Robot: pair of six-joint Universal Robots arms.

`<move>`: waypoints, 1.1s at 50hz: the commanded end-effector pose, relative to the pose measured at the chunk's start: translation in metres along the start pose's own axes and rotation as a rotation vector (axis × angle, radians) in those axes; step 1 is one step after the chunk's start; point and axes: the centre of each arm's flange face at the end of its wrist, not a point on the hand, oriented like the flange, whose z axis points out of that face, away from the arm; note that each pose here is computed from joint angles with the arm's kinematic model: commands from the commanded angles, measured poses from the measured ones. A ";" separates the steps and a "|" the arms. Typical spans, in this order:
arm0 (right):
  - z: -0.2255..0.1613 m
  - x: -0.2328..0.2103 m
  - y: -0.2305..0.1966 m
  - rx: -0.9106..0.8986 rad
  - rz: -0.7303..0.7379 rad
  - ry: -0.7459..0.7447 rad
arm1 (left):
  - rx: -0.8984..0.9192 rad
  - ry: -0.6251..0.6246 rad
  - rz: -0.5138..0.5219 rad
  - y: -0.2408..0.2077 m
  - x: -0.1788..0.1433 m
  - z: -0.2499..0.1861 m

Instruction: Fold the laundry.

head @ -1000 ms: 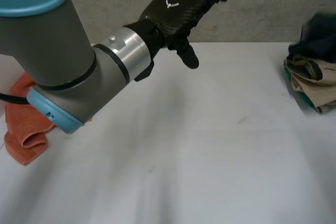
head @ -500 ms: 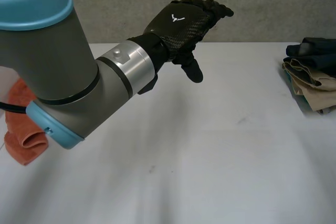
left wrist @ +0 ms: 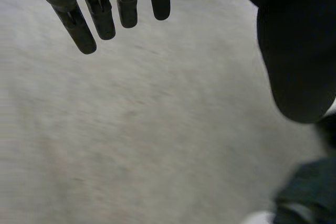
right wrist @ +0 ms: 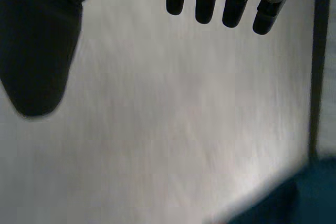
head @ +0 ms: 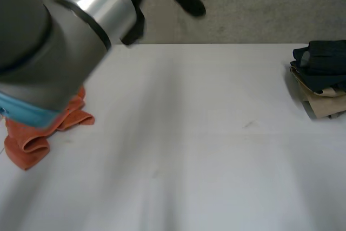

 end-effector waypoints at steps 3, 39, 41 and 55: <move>-0.119 -0.102 -0.098 0.282 0.322 -0.538 | -0.041 -0.428 0.180 -0.018 -0.105 -0.014; -0.306 -0.222 -0.052 -0.163 0.255 -1.103 | -0.697 -0.624 0.633 0.326 -0.364 -0.120; -0.305 -0.222 -0.053 -0.159 0.254 -1.098 | -0.685 -0.599 0.620 0.327 -0.359 -0.117; -0.303 -0.224 -0.050 -0.158 0.253 -1.089 | -0.245 -0.552 0.440 0.164 -0.270 -0.040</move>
